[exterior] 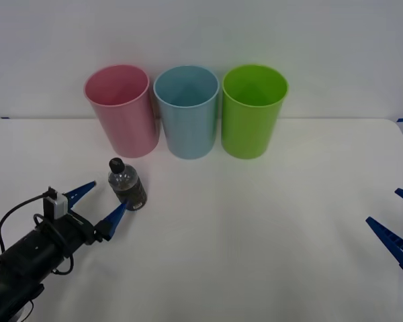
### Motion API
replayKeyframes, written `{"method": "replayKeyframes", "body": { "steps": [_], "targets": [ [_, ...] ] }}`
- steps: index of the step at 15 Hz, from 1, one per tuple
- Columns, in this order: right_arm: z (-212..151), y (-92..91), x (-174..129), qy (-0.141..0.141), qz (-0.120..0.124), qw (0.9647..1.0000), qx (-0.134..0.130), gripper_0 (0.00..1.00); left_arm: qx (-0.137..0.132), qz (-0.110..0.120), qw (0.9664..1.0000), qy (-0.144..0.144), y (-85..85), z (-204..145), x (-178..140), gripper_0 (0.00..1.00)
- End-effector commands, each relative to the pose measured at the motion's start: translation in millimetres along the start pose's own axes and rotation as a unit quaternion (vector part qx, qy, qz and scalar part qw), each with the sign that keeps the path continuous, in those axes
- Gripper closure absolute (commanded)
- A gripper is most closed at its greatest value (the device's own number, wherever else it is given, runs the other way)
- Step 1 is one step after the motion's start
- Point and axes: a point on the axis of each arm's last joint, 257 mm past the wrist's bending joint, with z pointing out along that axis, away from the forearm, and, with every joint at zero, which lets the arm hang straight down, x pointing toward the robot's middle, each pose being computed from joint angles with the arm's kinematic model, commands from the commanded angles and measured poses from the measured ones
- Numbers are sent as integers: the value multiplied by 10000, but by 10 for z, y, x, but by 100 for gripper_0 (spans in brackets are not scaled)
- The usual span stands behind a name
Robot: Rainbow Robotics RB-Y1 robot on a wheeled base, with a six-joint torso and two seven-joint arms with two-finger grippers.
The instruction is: Grasp the object on the table and drop it into the matching bin: aluminum can to the light blue bin, PET bottle to the pink bin.
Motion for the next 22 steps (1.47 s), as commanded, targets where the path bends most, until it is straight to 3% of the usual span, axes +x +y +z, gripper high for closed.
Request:
{"method": "replayKeyframes", "body": {
  "steps": [1, 8, 17, 18, 19, 20, 22],
  "targets": [
    [0, 0, 0, 0, 0, 10000, 0, 0, 39, -10, 10000, 42, 7, 175, -5, 0],
    [0, 0, 0, 0, 0, 10000, 0, 0, 181, -74, 9998, 97, -35, 559, -6, 0],
    [0, 0, 0, 0, 0, 10000, 0, 0, 228, -6, 9996, 156, -96, 647, 3, 0],
    [0, 0, 0, 0, 0, 10000, 0, 0, 236, -7, 9996, 146, -102, 655, -7, 34],
    [0, 0, 0, 0, 0, 10000, 0, 0, 245, 14, 9996, 153, -109, 658, -2, 83],
    [0, 0, 0, 0, 0, 10000, 0, 0, 244, 9, 9996, 147, -109, 658, -5, 98],
    [0, 0, 0, 0, 0, 10000, 0, 0, 234, -3, 9996, 152, -102, 650, 1, 100]
  ]
}}
